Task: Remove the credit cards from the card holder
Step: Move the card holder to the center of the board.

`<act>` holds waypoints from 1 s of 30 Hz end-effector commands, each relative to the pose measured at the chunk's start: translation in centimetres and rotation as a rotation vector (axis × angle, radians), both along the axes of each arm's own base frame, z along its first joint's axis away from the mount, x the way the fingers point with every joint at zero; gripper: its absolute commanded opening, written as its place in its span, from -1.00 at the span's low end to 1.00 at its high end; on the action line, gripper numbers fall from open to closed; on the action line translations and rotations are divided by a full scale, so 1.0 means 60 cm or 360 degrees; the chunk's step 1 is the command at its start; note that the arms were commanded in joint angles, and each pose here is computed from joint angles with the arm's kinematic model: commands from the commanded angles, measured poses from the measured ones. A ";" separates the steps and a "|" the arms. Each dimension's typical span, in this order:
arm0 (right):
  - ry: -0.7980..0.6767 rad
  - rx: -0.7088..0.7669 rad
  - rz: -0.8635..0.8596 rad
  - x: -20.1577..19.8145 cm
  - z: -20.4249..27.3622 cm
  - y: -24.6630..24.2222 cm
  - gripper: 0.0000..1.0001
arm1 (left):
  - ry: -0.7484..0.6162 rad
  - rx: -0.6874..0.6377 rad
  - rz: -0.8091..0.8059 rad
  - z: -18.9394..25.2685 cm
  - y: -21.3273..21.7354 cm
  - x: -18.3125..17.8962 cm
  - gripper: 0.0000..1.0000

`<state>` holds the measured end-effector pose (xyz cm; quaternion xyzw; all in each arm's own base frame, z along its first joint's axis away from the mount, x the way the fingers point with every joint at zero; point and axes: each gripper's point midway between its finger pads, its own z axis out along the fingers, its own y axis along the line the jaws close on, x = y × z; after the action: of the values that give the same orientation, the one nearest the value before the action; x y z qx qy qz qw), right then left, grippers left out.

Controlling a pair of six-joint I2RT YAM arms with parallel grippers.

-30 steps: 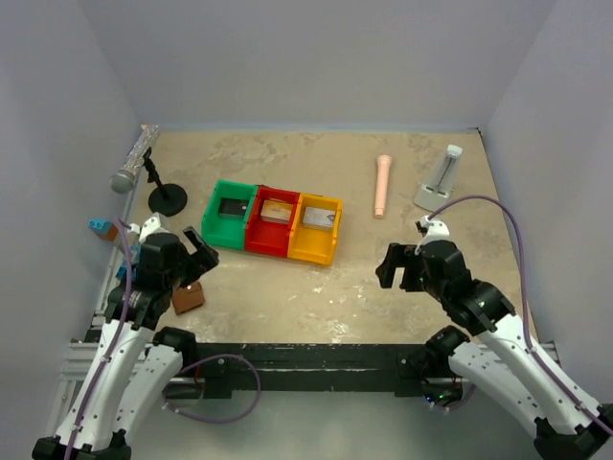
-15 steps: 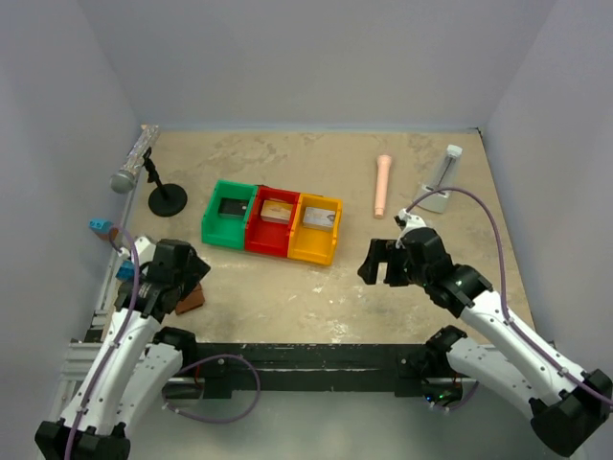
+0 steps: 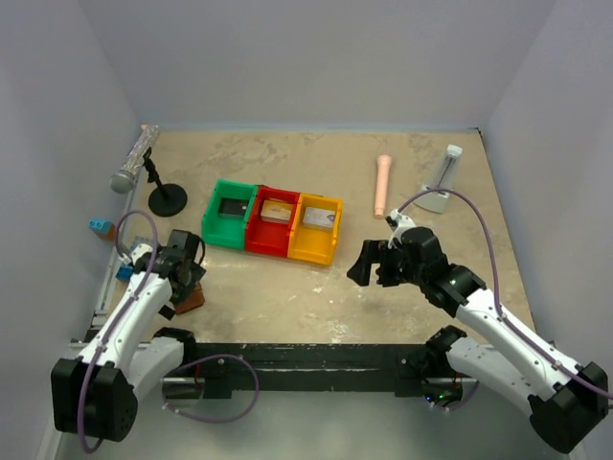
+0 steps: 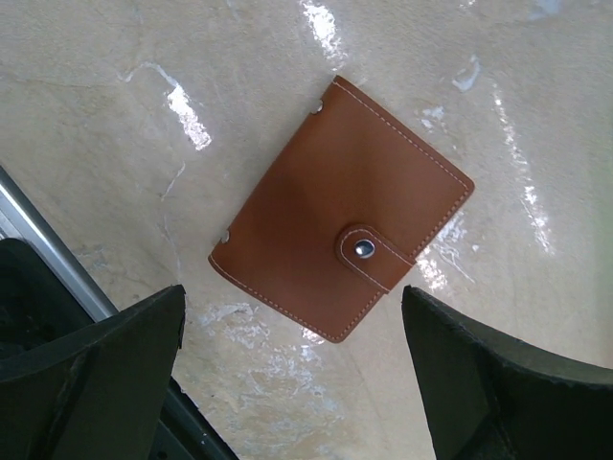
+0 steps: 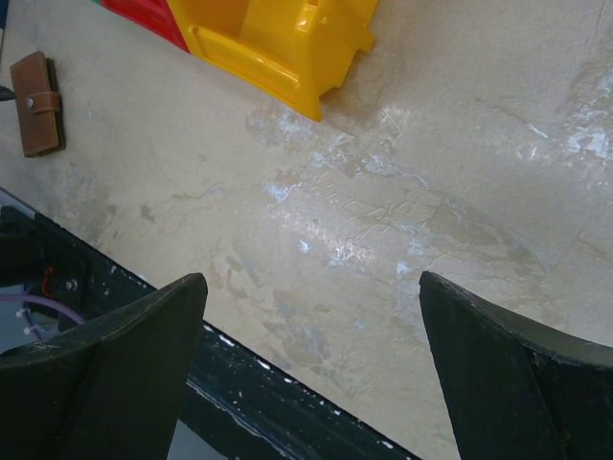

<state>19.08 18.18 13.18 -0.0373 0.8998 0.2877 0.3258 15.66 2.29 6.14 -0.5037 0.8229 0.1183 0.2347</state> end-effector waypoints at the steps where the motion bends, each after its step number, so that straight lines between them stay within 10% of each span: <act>1: -0.0089 0.0098 0.0081 -0.003 0.030 0.015 0.95 | 0.0042 -0.0022 0.0008 -0.001 0.002 0.029 1.00; 16: -0.0086 0.0107 0.0098 -0.005 0.033 0.018 0.94 | 0.0285 -0.0089 -0.0121 -0.038 -0.017 0.039 0.88; 30: -0.0055 0.0082 0.0079 -0.008 0.023 0.013 0.93 | 0.0269 -0.0135 -0.0327 -0.054 -0.058 0.042 0.17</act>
<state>18.61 18.59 13.88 -0.0476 0.8928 0.3063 0.3269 17.76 -0.41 2.94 -0.4325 0.8825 0.1140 0.1457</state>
